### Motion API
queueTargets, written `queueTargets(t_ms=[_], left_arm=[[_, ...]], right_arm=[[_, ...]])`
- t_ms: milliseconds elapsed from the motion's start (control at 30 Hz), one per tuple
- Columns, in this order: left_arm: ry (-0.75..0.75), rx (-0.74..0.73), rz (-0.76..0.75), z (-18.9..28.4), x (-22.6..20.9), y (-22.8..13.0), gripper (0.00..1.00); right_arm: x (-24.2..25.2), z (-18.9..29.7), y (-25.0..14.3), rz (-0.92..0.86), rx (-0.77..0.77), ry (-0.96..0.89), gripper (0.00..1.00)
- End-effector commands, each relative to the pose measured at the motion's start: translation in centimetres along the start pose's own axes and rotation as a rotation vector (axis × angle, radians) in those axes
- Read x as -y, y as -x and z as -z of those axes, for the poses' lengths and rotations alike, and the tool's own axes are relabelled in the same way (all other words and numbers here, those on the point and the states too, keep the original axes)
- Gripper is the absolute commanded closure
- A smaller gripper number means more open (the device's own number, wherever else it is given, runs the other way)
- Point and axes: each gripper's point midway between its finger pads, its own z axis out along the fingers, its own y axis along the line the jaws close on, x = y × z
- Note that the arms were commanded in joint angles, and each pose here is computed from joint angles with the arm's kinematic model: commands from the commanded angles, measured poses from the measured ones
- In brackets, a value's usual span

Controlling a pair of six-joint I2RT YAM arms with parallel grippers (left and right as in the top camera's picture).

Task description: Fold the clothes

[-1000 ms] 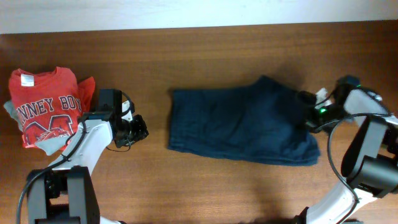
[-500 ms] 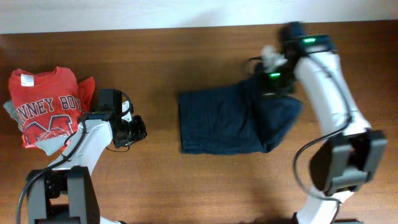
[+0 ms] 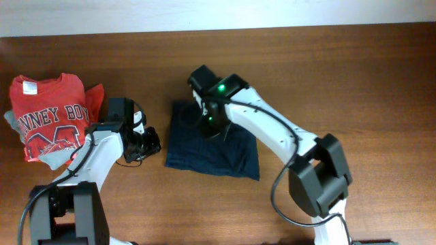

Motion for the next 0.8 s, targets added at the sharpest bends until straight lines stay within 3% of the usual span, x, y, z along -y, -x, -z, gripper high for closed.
queueTargets(t_ms=[0, 167, 333, 567, 600, 700, 767], left_arm=[[0.007, -0.010, -0.013, -0.2, 0.0, -0.1, 0.73], [0.028, -0.002, -0.013, -0.2, -0.4, 0.0, 0.69], [0.199, 0.057, -0.016, 0.2, -3.4, 1.0, 0.69], [0.288, 0.055, 0.046, 0.8, -6.0, 0.9, 0.69], [0.290, 0.053, 0.054, 0.9, -6.3, 0.9, 0.69], [0.290, 0.049, 0.056, 0.9, -6.3, 0.8, 0.69], [0.288, 0.049, 0.056, 0.9, -6.3, 0.8, 0.69]], right_arm=[[1.0, 0.3, 0.6, -0.052, 0.020, -0.039, 0.96], [2.7, 1.1, 1.0, -0.084, 0.036, -0.037, 0.96], [3.2, 1.5, 0.9, -0.088, 0.032, -0.029, 0.96], [-2.9, 3.2, 2.3, 0.247, 0.102, 0.204, 0.95], [-4.1, 3.3, 2.7, 0.274, 0.130, 0.229, 0.82], [-8.3, 4.1, 3.4, 0.388, 0.199, 0.381, 0.68], [-10.5, 4.9, 3.3, 0.454, 0.225, 0.479, 0.21]])
